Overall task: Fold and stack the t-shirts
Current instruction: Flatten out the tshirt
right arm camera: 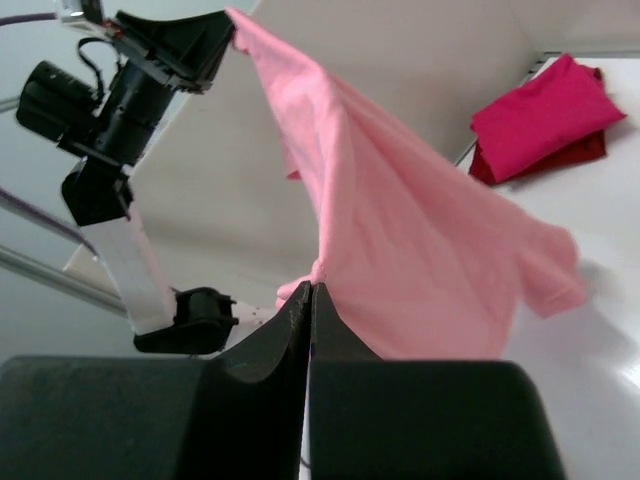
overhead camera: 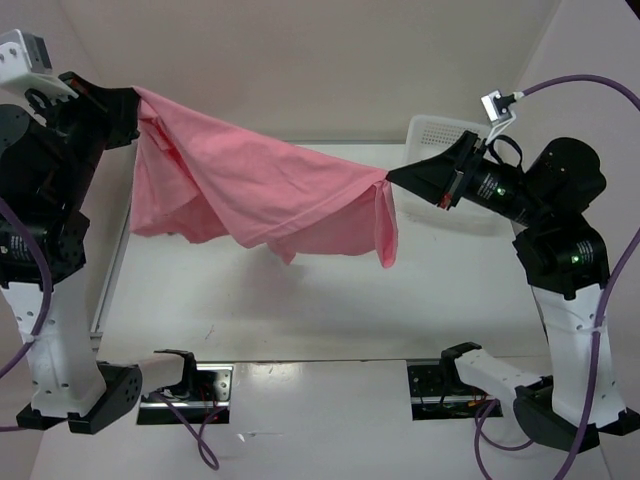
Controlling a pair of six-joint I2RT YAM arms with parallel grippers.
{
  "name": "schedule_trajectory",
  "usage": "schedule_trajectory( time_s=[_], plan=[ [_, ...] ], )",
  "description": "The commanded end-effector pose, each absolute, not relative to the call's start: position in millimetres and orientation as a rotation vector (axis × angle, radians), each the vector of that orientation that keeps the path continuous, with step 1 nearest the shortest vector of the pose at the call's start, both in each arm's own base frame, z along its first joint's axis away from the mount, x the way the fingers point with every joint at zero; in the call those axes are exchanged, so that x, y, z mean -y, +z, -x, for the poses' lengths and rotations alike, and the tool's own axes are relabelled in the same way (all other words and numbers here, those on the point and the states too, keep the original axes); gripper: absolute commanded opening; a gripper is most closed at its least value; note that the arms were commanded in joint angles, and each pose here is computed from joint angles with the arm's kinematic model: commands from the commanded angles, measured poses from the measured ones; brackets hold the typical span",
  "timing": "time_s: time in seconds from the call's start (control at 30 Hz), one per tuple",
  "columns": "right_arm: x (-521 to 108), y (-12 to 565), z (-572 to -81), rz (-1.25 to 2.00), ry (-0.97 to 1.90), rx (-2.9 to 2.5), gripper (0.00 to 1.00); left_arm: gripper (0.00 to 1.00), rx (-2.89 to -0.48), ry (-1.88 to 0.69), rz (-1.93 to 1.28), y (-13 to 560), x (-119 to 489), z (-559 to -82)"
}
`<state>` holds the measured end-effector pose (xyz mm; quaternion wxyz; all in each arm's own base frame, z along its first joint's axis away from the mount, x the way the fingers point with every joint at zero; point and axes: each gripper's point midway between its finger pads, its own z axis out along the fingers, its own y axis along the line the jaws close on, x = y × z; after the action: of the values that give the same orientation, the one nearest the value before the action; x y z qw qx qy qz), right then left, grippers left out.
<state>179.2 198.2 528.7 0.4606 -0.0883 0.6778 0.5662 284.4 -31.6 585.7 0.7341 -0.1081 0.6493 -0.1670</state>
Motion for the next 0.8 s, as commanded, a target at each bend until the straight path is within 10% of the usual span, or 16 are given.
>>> schedule_trajectory(
  time_s=[0.0,0.6,0.67,0.7,0.77],
  plan=[
    [-199.3,520.8,-188.9,0.197,1.371,-1.675,0.00,0.06,-1.399,-0.321,0.194,596.3,29.7,-293.4],
    [-154.2,136.1,-412.8,-0.624,0.776,-2.359,0.00,0.11,-2.065,-0.357,0.075,276.7,143.5,-565.7],
    [-130.7,131.0,-432.0,-0.696,0.703,-2.328,0.04,0.21,-2.108,-0.329,0.081,248.9,150.1,-585.3],
    [-127.6,136.1,-437.4,-0.700,0.683,-2.307,0.12,0.46,-2.091,-0.323,0.086,252.8,149.8,-590.9],
    [-119.2,154.7,-455.2,-0.707,0.665,-2.246,0.42,0.63,-2.092,-0.358,0.079,259.2,153.2,-582.9]
  ],
)
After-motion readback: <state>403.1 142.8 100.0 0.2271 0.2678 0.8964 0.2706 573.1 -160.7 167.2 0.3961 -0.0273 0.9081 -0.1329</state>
